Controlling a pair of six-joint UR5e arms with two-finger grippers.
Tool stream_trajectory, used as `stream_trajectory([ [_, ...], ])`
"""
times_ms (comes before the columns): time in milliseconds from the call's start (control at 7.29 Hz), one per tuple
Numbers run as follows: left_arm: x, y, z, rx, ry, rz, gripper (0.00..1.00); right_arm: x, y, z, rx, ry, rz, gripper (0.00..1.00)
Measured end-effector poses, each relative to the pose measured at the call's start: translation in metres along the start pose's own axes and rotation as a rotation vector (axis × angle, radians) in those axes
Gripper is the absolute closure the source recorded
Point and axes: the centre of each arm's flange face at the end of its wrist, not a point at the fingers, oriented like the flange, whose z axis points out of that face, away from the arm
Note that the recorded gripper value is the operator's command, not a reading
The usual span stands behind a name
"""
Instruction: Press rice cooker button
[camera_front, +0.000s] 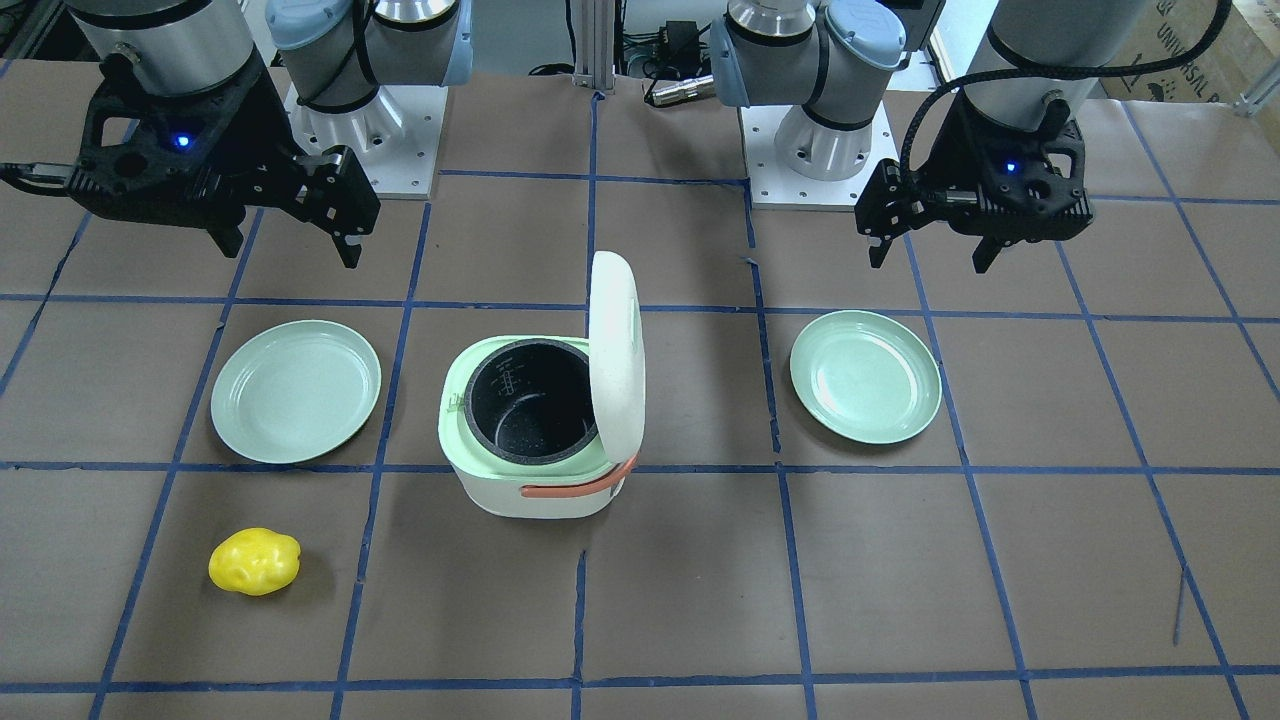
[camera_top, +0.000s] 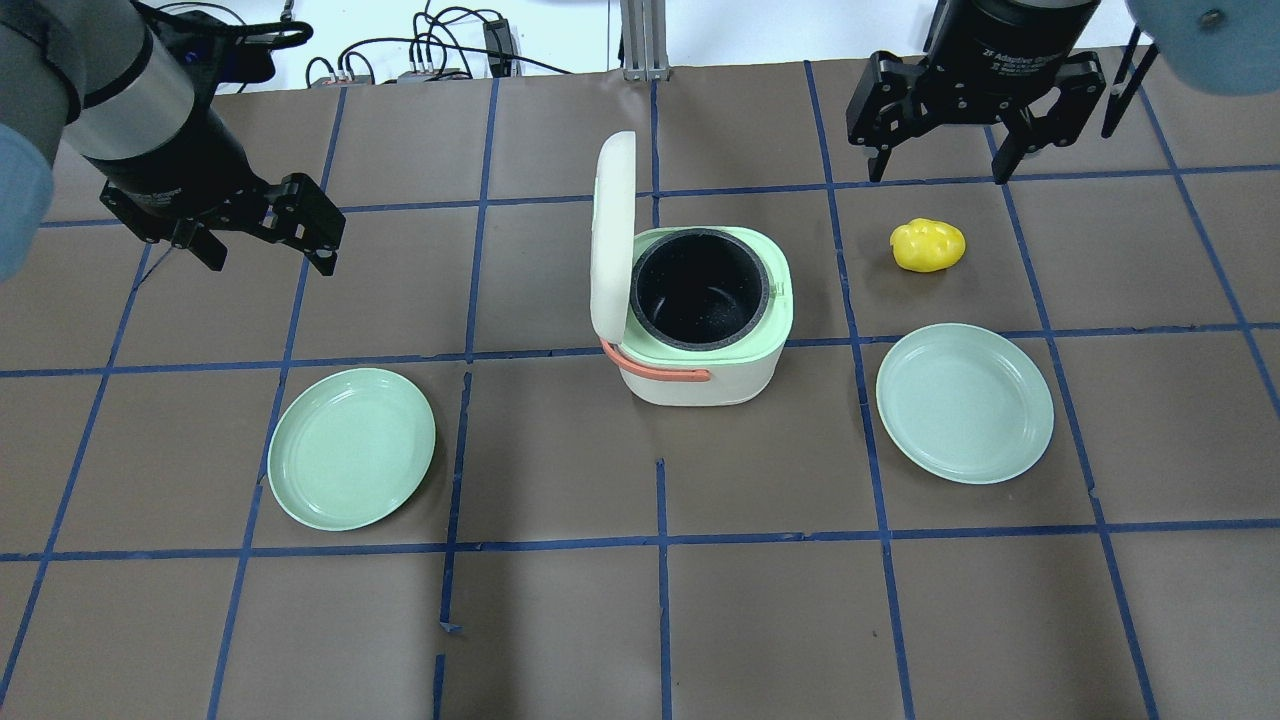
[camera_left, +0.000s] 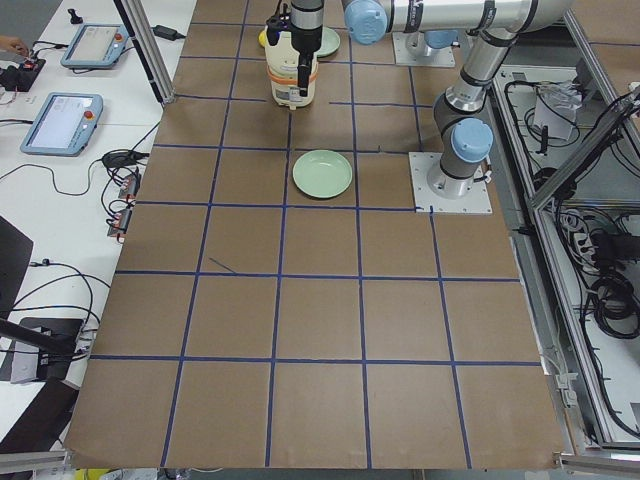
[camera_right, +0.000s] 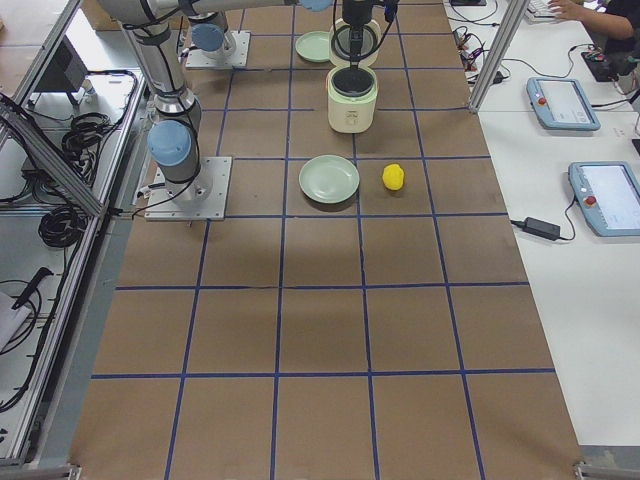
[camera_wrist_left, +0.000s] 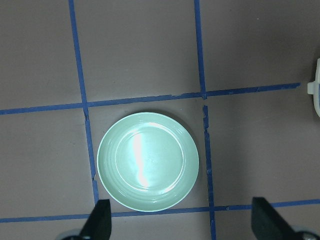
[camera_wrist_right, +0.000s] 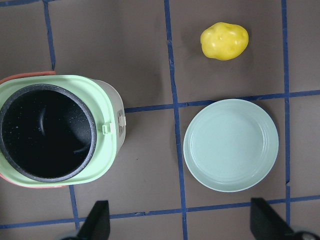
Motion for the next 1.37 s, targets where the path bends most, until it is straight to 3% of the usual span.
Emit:
stream_trajectory([
  [1373, 0.0000, -0.0001, 0.0002, 0.000, 0.000, 0.000, 0.00, -0.0027, 0.0063, -0.0027, -0.007, -0.011, -0.004, 0.00],
])
